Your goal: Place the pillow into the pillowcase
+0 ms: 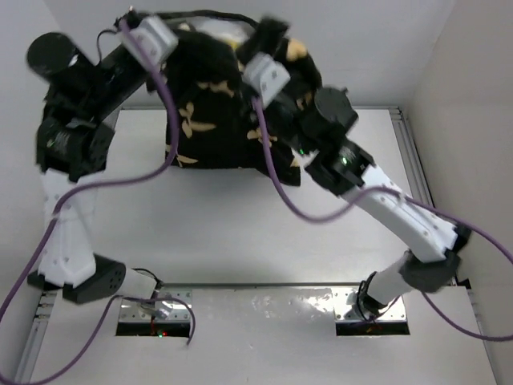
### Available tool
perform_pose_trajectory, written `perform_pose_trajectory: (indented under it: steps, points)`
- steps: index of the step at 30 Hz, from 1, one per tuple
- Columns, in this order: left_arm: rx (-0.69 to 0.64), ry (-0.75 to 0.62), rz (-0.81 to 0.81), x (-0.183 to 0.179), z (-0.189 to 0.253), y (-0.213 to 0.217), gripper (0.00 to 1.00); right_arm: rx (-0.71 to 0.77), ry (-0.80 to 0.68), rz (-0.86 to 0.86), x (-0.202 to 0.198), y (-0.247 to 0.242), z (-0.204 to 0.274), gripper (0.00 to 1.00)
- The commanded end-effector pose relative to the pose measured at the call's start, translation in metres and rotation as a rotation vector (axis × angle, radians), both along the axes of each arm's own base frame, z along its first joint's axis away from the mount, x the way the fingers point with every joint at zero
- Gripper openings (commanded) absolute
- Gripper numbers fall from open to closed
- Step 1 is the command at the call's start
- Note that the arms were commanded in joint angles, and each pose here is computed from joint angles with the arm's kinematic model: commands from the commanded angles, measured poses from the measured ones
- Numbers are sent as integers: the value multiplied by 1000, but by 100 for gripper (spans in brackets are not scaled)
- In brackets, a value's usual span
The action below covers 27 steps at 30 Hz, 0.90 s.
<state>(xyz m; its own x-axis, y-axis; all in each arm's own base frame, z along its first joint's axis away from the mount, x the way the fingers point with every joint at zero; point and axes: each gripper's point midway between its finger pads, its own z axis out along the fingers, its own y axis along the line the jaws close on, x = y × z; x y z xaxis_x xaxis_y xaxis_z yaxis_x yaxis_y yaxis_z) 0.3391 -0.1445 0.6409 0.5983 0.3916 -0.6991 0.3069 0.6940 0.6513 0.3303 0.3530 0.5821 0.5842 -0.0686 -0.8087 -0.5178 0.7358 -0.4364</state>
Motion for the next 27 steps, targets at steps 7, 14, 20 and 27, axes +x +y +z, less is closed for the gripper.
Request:
perform_pose_trajectory:
  steps: [7, 14, 20, 27]
  points:
    - [1, -31, 384, -48, -1, 96, 0, 187, -124, 107, -124, -80, 0, 0]
    - [-136, -196, 598, -59, 64, 141, 0, 98, -289, 307, -173, 6, 96, 0]
    - [8, 0, 639, -8, -15, 143, 0, 156, -132, 161, -107, 27, 84, 0]
    - [103, 296, 612, 49, -124, 146, 0, 274, 316, 86, -21, -36, -44, 0]
